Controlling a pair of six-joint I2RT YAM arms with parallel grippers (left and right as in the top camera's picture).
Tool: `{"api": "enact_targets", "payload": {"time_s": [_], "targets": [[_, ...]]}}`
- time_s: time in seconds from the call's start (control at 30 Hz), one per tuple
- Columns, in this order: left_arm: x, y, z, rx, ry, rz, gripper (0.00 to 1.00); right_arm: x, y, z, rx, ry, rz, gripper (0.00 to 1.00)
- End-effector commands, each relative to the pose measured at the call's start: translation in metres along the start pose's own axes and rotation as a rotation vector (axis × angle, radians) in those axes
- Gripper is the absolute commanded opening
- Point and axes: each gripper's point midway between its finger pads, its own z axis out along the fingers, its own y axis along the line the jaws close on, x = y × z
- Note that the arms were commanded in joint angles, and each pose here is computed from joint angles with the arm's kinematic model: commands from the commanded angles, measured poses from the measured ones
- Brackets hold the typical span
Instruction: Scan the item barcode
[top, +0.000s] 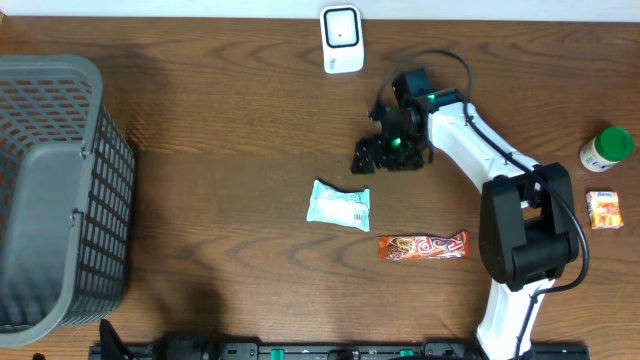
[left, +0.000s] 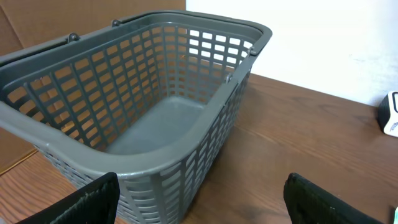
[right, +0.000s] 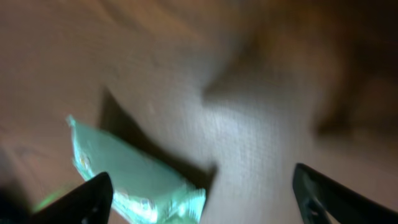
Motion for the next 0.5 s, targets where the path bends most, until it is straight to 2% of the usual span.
{"api": "enact_targets", "payload": {"time_s": [0.0,0.03,0.13,0.17,0.3,0.47], "targets": [[0.0,0.0,0.0,-0.003,0.0,-0.003,0.85,-0.017,0.015,0.003,0.013,-0.063,-0.059,0.66],[0.0,0.0,0.0,-0.003,0.001,-0.003,0.85,-0.021,0.017,0.006,0.025,-0.077,-0.06,0.46],[0.0,0.0,0.0,-0.003,0.002,-0.002,0.84,-0.024,0.022,0.014,0.064,-0.092,-0.054,0.04],[0.0,0.0,0.0,-0.003,0.002,-0.002,0.85,-0.023,0.023,0.016,0.076,-0.09,-0.053,0.01],[0.0,0.0,0.0,-0.003,0.002,-0.002,0.85,-0.024,0.011,0.017,0.185,-0.106,-0.006,0.01],[0.0,0.0,0.0,-0.003,0.002,-0.002,0.85,-0.015,0.008,0.021,0.202,-0.08,0.002,0.01]]}}
